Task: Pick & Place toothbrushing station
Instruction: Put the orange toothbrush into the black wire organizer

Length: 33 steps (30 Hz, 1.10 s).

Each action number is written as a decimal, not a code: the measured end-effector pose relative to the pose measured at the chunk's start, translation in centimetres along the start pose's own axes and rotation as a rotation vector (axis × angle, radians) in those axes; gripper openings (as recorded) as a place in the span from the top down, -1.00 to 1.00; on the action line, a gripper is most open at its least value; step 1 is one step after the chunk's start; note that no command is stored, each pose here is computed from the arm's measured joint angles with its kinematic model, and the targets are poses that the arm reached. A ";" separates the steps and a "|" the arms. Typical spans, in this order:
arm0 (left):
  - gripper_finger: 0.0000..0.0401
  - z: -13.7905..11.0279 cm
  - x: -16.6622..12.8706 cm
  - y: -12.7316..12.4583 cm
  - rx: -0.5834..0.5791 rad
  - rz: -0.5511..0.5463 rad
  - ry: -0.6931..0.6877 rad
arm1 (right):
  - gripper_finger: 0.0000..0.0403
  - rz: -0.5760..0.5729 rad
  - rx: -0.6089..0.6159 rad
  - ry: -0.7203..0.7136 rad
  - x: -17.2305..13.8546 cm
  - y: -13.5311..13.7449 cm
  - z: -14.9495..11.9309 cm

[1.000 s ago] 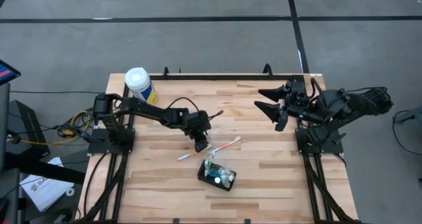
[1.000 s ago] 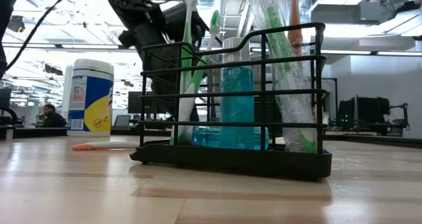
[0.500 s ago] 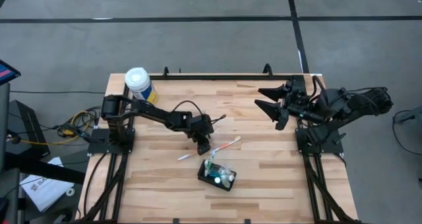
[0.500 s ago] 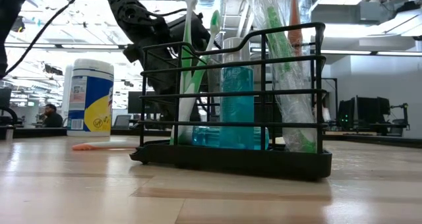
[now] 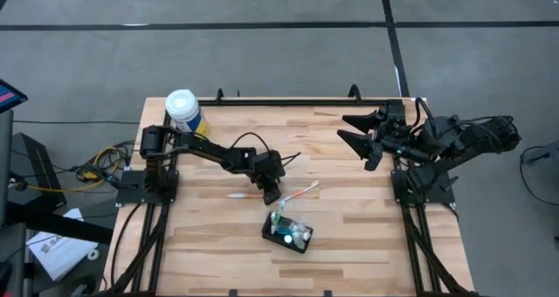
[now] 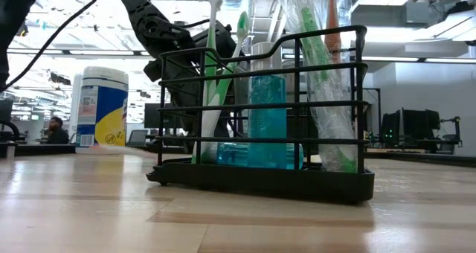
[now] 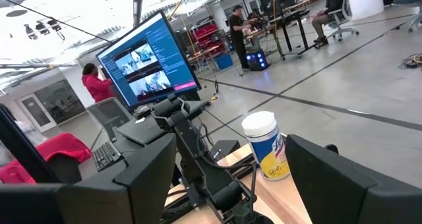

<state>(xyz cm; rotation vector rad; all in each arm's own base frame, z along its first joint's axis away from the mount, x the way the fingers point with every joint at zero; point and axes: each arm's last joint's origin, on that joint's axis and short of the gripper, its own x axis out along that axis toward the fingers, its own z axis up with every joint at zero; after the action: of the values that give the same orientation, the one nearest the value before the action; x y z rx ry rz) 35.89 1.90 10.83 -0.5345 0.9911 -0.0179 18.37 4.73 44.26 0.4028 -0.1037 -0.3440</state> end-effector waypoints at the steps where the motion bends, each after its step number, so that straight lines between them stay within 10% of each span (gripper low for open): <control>1: 0.97 0.1 -0.1 0.2 -0.007 -0.002 0.000 | -0.37 0.000 -0.001 0.000 0.0 0.0 0.0; 9: 1.00 1.0 -1.9 0.7 -0.028 0.003 -0.053 | -0.37 -0.001 -0.006 0.002 0.0 0.0 0.0; 23: 1.00 6.7 -16.5 -2.8 0.117 -0.028 -0.758 | -0.37 -0.001 -0.094 0.007 0.0 0.0 -0.1; 33: 1.00 5.4 -25.5 -8.0 0.263 -0.023 -1.209 | -0.37 0.002 -0.115 0.008 0.0 0.0 -0.1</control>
<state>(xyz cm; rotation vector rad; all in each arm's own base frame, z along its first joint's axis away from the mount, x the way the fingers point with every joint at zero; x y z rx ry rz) 27.77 3.65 36.81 -0.2251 -0.2017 0.1395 18.37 4.76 44.17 0.2906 -0.0759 -0.3451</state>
